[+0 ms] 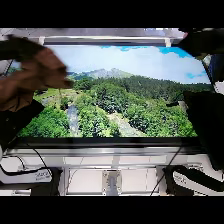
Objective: Fold the clothes and pants, and hang the long-sleeved shirts on hangers.
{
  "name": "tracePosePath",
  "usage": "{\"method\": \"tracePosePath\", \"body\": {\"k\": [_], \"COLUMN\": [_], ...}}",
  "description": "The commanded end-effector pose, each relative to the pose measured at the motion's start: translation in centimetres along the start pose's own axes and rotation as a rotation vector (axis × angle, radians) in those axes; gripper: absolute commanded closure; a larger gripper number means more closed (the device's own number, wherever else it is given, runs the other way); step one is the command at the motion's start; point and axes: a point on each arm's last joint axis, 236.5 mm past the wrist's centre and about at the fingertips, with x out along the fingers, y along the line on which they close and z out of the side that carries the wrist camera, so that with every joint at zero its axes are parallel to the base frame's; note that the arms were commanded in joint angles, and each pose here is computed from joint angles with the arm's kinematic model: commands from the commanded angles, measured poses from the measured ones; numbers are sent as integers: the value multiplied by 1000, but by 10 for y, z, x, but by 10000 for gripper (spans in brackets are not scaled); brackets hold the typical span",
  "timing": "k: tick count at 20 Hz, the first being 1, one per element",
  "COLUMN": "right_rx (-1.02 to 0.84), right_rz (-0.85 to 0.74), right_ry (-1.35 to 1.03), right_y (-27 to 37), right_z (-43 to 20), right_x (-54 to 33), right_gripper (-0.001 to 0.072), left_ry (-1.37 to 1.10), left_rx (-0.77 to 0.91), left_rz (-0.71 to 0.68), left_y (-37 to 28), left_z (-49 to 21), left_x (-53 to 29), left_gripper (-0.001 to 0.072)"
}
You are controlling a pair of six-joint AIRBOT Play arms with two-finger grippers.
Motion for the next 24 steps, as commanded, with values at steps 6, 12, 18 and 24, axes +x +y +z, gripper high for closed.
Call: {"method": "tracePosePath", "body": {"k": [6,12,18,24], "right_rx": [-11,-41,139,371], "right_rz": [-183,-315,-53,90], "right_ry": [71,205,565,686], "right_y": [-63,-106,-84,-52], "right_z": [-28,-56,-197,-335], "right_x": [-6,8,94,170], "right_gripper": [269,270,267,144], "left_ry": [487,233,336,188], "left_rx": [358,269,-246,-568], "left_rz": [-128,177,801,877], "left_y": [-133,-33,163,212], "left_z": [-199,-95,-103,-204], "left_x": [262,238,-58,-146], "left_gripper": [658,16,131,130]}}
